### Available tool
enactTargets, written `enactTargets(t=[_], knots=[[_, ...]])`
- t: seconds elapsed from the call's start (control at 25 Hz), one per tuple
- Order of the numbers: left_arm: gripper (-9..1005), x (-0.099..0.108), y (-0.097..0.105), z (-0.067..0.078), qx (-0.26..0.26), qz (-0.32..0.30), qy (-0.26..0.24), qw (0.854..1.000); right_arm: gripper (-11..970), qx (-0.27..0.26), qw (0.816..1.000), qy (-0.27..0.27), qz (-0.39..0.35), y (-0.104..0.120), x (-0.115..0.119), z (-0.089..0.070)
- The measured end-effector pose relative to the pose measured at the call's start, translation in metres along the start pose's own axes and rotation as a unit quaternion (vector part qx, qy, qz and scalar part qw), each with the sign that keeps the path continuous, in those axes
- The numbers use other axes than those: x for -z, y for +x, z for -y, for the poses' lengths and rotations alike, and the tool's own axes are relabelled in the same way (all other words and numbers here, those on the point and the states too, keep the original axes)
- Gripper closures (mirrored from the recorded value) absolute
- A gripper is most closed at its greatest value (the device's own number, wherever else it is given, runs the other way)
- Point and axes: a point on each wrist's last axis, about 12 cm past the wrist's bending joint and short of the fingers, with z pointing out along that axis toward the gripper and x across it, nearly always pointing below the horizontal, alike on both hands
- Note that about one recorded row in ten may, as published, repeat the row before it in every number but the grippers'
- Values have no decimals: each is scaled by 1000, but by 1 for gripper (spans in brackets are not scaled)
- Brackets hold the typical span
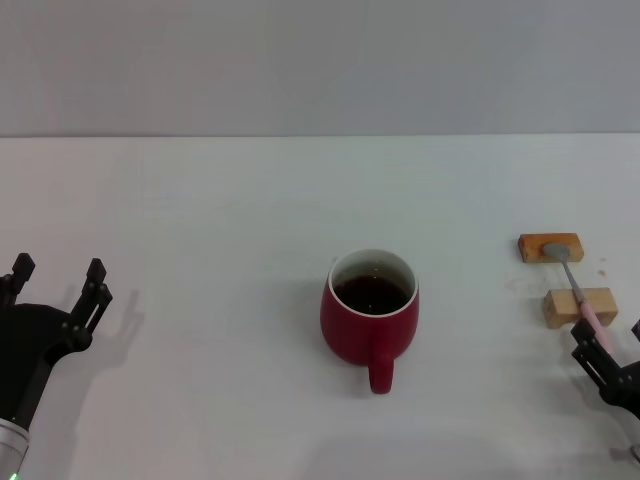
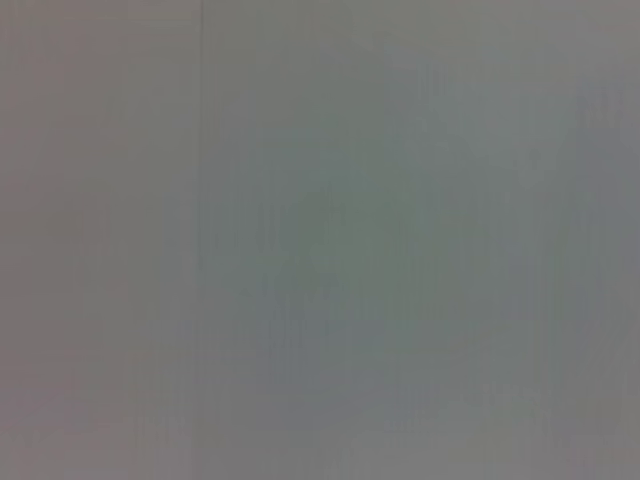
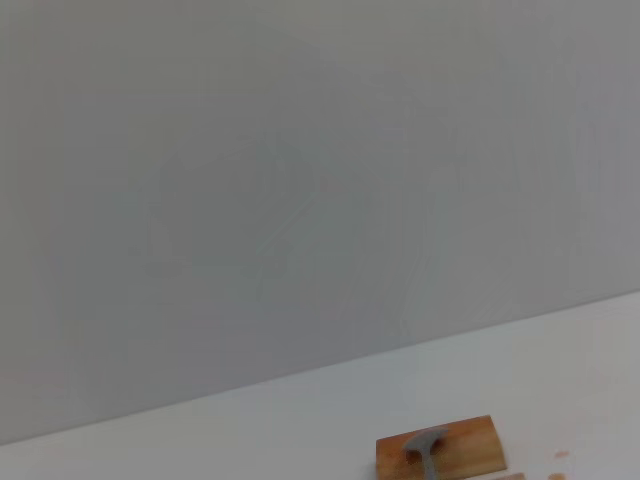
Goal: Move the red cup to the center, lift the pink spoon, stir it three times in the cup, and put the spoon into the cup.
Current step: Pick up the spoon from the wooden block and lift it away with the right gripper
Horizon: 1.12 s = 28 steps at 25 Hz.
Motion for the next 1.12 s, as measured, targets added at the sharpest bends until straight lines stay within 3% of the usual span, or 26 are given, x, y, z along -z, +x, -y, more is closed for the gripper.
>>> enactTargets(t=[0.52, 0.84, 1.12], knots=[[182, 1, 0, -1, 0, 0, -1, 1000, 282, -6, 1000, -9, 0, 0, -1, -4], [182, 0, 0, -1, -1, 0, 0, 1000, 485, -5, 1000, -9, -3, 0, -1, -3], [182, 0, 0, 0, 0, 1, 1, 1000, 480, -4, 1000, -5, -9, 1, -3, -2]])
